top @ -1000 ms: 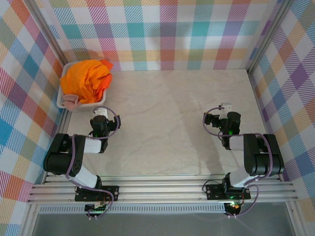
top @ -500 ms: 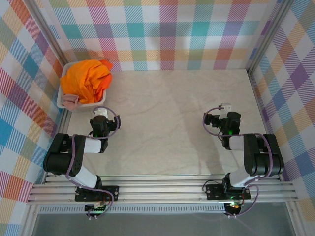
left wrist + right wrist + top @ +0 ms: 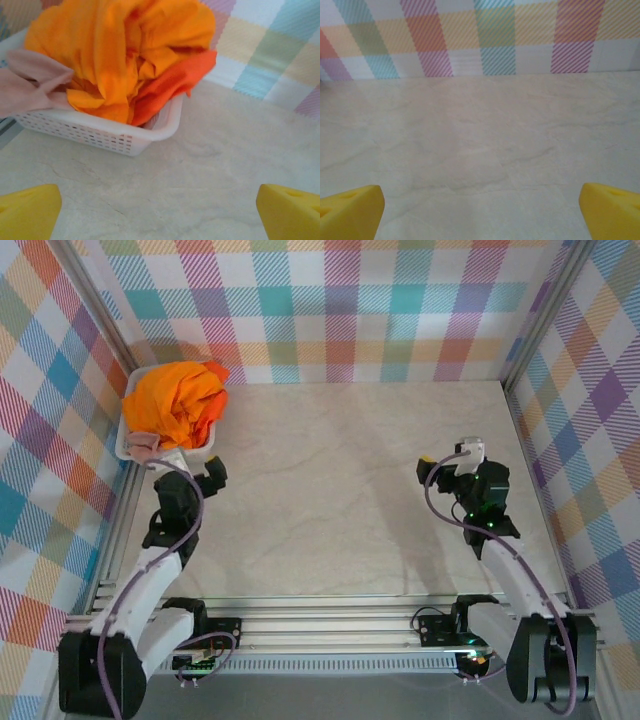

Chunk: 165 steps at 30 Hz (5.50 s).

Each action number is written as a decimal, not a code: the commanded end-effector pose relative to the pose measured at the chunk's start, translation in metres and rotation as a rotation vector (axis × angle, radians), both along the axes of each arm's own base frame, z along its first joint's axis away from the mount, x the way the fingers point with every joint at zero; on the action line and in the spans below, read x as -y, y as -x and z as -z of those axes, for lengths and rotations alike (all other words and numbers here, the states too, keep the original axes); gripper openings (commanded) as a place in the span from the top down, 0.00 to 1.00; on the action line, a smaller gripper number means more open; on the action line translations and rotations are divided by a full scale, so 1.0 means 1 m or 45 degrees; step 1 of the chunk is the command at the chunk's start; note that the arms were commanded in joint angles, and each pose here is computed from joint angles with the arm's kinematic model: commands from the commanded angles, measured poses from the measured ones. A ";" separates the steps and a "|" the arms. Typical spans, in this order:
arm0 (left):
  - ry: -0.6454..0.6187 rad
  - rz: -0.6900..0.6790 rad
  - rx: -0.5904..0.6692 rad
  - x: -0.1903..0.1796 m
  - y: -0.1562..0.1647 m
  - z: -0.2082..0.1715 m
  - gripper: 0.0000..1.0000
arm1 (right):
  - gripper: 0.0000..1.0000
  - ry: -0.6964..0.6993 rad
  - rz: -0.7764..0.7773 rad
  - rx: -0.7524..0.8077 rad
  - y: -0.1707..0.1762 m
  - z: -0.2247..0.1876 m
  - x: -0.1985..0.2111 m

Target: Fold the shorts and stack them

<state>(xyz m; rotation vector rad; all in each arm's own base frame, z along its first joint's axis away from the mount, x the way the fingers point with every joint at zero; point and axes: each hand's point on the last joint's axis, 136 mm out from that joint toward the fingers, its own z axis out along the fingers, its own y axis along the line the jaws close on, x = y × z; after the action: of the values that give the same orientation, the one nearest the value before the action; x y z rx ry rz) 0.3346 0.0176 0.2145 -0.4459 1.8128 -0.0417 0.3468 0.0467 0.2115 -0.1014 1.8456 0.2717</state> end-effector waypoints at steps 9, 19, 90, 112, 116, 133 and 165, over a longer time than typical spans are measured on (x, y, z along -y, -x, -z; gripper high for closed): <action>-0.067 -0.158 -0.326 -0.023 -0.054 -0.114 0.00 | 0.01 -0.208 -0.181 -0.254 0.020 -0.018 -0.042; -0.176 -0.076 -0.632 -0.038 -0.173 -0.081 0.09 | 0.01 -0.256 -0.299 -0.319 0.022 -0.020 -0.065; 0.618 1.357 0.467 0.311 -0.085 -0.384 1.00 | 0.01 -0.265 -0.272 -0.079 0.056 -0.092 -0.062; 0.363 1.301 -0.351 0.322 -0.077 -0.098 0.15 | 0.01 -0.261 -0.164 -0.679 0.045 0.007 -0.061; 0.396 1.313 -0.428 0.338 -0.053 -0.050 0.15 | 0.01 -0.340 -0.054 -0.802 0.041 0.022 -0.044; -0.119 1.290 -0.834 0.423 -0.041 0.105 0.22 | 0.01 -0.968 0.649 -0.926 0.052 0.081 0.079; -0.061 1.214 -0.660 0.408 -0.065 0.031 1.00 | 1.00 -1.168 0.491 -0.906 0.025 0.081 0.069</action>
<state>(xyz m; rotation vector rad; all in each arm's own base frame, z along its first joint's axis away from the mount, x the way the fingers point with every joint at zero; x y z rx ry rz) 0.3906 -0.4061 0.1151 0.5893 2.4957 -0.5412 0.3071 -0.0228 0.0859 1.2035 2.2821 0.8836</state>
